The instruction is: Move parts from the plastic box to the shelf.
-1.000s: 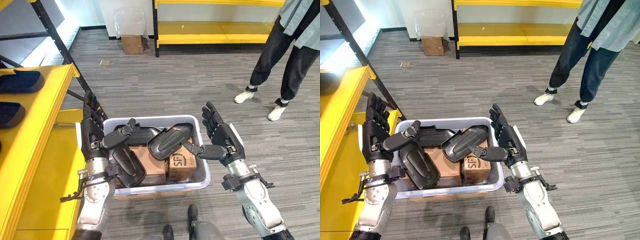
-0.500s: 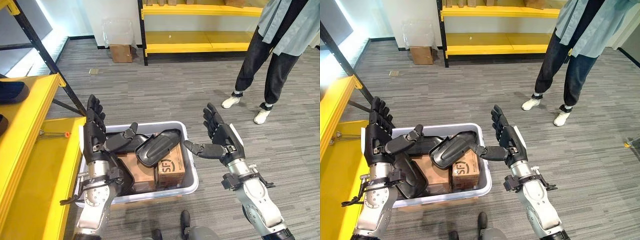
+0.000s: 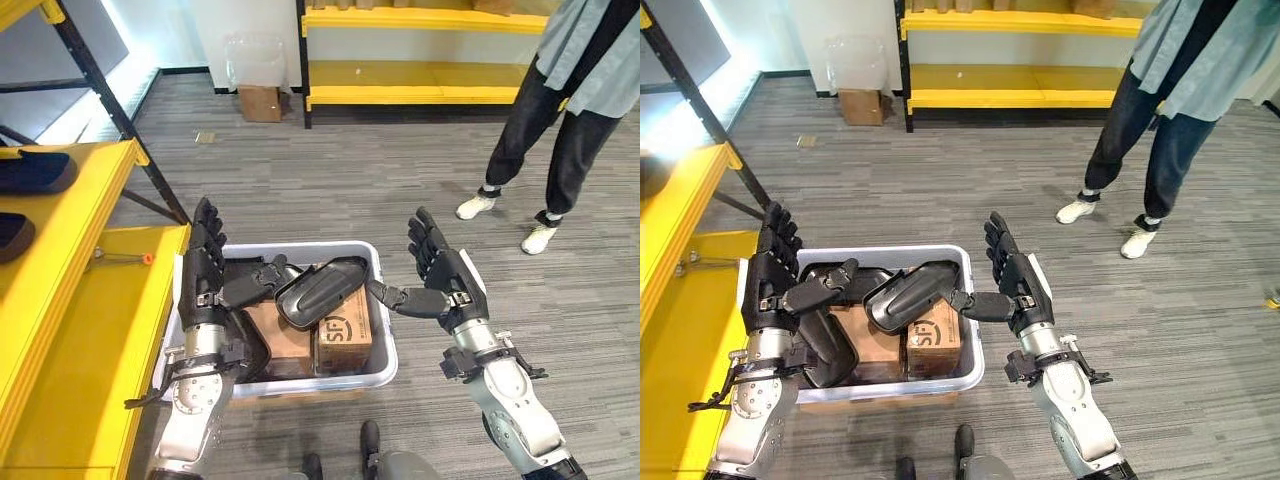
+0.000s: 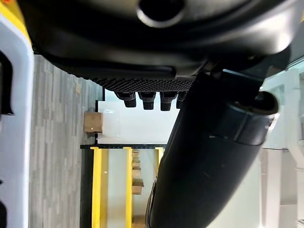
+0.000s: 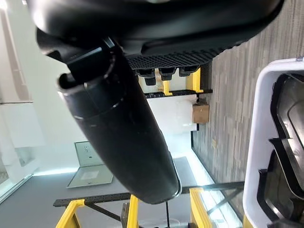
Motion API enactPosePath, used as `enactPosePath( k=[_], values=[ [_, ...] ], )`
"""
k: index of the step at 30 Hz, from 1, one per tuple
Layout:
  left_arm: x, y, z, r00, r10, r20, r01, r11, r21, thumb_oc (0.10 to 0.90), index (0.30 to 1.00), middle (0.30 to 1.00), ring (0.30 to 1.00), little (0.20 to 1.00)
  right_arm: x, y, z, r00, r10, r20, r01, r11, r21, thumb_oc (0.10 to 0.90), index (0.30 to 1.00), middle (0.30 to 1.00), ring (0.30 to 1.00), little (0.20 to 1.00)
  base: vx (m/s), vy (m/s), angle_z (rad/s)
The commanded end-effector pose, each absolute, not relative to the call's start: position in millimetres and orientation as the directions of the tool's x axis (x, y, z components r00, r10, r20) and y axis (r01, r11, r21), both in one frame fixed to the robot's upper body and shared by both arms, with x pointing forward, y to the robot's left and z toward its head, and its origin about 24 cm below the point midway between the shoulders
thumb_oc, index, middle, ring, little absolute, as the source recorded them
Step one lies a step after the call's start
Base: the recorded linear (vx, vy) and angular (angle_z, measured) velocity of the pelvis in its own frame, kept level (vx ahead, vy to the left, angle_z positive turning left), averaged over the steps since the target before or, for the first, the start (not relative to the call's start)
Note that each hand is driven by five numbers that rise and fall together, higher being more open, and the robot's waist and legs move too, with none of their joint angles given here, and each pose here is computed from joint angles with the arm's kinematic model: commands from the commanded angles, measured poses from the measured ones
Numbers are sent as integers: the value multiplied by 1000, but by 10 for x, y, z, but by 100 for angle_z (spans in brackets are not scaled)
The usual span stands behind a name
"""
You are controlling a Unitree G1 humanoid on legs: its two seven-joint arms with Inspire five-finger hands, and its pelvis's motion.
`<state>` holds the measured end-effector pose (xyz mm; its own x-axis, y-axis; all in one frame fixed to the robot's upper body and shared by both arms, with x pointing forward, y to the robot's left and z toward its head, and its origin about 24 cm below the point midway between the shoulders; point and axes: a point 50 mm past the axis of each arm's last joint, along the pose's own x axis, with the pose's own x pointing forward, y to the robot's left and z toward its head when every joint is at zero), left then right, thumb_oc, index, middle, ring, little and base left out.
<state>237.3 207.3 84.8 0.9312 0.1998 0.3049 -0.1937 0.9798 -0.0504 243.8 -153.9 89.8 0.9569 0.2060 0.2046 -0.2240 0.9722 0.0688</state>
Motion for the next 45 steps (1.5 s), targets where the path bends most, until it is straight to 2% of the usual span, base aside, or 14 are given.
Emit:
enactPosePath(
  k=[1, 6, 12, 15, 24, 45],
  values=[
    [2439, 1997, 1478, 795, 90, 600, -91, 995, -28, 900, 1000, 1000, 1000, 1000, 2440, -1517, 1389, 869, 193, 456, -255, 964, 78, 900, 1000, 1000, 1000, 1000, -97, -47, 35],
    [2472, 1971, 1548, 744, 160, 648, -142, 987, -80, 900, 1000, 1000, 1000, 1000, 2480, -1580, 1349, 888, 179, 423, -220, 974, 49, 900, 1000, 1000, 1000, 1000, -53, 31, 34],
    [2439, 2146, 1475, 730, 263, 630, -238, 963, -126, 900, 1000, 1000, 1000, 1000, 2458, -1729, 1303, 895, 234, 380, -246, 969, -19, 900, 1000, 1000, 1000, 1000, 57, 331, 10],
    [2471, 2103, 1455, 742, 249, 622, -218, 968, -127, 900, 1000, 1000, 1000, 1000, 2419, -1790, 1318, 891, 223, 396, -207, 975, -82, 900, 1000, 1000, 1000, 1000, 19, 329, -15],
    [2530, 2000, 1490, 765, 180, 619, -142, 984, -110, 900, 1000, 1000, 1000, 1000, 2475, -1720, 1282, 901, 180, 395, -180, 983, -38, 900, 1000, 1000, 1000, 1000, 80, 88, 37],
    [2552, 1931, 1501, 797, 98, 596, -83, 995, -53, 900, 1000, 1000, 1000, 1000, 2486, -1720, 1289, 908, 106, 404, -116, 993, -1, 900, 1000, 1000, 1000, 1000, 12, -9, -3]
  ],
)
